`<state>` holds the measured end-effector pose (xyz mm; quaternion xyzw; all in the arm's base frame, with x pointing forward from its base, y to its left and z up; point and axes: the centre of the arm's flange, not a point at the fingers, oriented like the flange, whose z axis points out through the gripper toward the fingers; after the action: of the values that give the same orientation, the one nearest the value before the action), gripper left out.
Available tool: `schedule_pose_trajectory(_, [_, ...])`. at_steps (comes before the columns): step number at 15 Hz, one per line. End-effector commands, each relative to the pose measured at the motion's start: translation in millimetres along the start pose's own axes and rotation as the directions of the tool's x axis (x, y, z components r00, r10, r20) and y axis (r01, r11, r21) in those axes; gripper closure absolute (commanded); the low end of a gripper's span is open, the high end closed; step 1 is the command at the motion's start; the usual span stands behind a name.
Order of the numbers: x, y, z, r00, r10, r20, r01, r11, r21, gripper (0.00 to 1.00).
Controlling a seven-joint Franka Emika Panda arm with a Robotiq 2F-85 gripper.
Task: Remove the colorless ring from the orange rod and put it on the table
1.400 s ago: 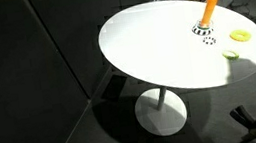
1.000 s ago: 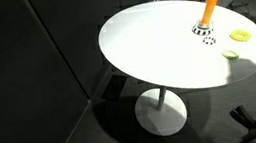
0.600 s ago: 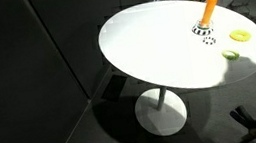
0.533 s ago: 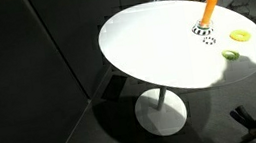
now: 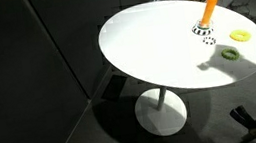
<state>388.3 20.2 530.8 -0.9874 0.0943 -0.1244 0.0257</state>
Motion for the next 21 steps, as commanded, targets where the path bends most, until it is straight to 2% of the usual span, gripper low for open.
schedule_pose_trajectory(1, [29, 6, 28, 0.998, 0.060, 0.007, -0.059, 0.993, -0.105, 0.00])
schedule_pose_trajectory(6, [54, 35, 76, 0.992, 0.128, 0.023, -0.119, 0.965, -0.233, 0.00])
schedule_pose_trajectory(10, [68, 55, 107, 0.982, 0.176, 0.069, -0.151, 0.949, -0.278, 0.00])
schedule_pose_trajectory(16, [87, 78, 137, 0.969, 0.215, 0.124, -0.178, 0.950, -0.256, 0.00])
schedule_pose_trajectory(21, [103, 92, 153, 0.967, 0.229, 0.111, -0.204, 0.959, -0.196, 0.00])
